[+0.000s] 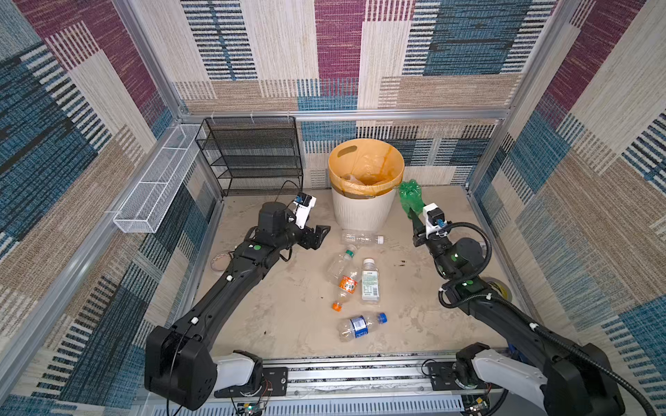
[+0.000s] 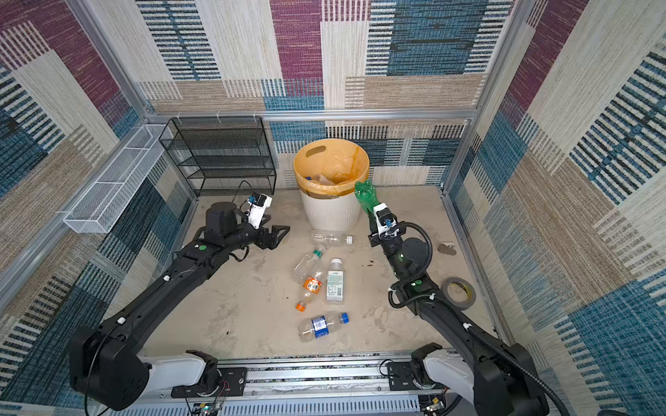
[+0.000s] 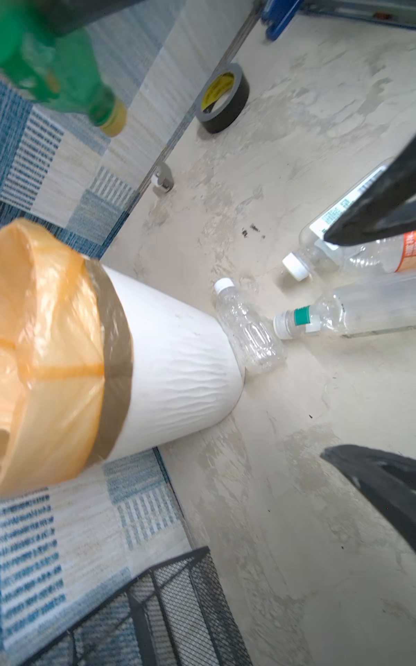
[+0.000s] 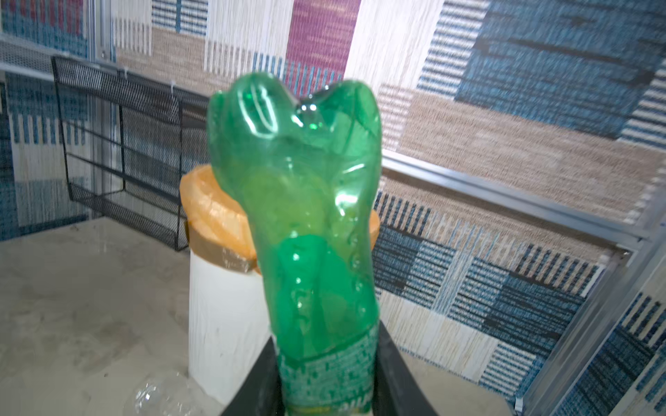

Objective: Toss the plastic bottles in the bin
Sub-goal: 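Lift the green Sprite bottle with the right gripper and carry it over the bin, then open the right gripper to drop the Sprite bottle into the bin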

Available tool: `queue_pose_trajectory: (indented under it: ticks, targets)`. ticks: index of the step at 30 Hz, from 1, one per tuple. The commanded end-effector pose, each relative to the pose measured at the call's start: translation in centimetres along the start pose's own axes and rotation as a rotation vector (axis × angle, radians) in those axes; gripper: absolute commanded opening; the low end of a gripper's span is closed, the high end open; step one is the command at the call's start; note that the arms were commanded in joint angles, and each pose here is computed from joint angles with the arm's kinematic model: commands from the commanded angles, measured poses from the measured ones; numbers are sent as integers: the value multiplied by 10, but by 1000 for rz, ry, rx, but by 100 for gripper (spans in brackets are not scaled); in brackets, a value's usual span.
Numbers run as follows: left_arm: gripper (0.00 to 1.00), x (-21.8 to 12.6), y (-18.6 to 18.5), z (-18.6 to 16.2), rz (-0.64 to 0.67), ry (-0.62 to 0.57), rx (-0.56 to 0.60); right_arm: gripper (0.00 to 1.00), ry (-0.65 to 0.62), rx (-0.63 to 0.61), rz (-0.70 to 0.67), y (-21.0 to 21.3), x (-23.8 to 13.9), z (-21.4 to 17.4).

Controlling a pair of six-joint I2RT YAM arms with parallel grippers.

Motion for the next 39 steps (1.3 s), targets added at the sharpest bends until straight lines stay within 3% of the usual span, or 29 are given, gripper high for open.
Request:
queue_pose_trajectory:
  ticks: [1, 6, 15, 20, 24, 28, 30, 33, 34, 39]
  targets:
    - [87, -8, -17, -3, -49, 70, 100, 30, -198, 40, -101, -18, -7, 39]
    - [88, -23, -39, -13, -46, 135, 155, 31, -400, 25, -178, -34, -27, 76]
    - [88, -38, -50, -18, -19, 88, 126, 32, -682, -57, -298, -50, -71, 114]
    - [89, -33, -59, -24, -42, 97, 121, 32, -706, -125, -311, -53, -69, 126]
    - [89, -28, -71, -30, -54, 107, 137, 33, -612, -70, -177, -52, -4, 141]
    - [89, -27, -83, -35, -63, 125, 174, 39, -222, 34, 102, -38, 129, 137]
    - [89, -30, -87, -38, -59, 149, 202, 46, -83, 80, 117, -37, 169, 121]
    - [89, -37, -90, -44, -64, 187, 218, 79, -25, 173, 158, -47, 187, 100]
    - [89, -39, -92, -47, -80, 202, 220, 85, -9, 191, 163, -52, 190, 97]
    - [93, -39, -104, -62, -167, 329, 229, 95, -10, 204, 111, -68, 176, 95]
Point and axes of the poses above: each gripper's point midway between its finger pads, its own x axis out along the fingers, its own y axis along the line the jaws close on, z = x × y, the point moved 10 cm from there along -x, back along the fingers, and after that the axes turned 7 degrees about -x, right-handed, at the moved point
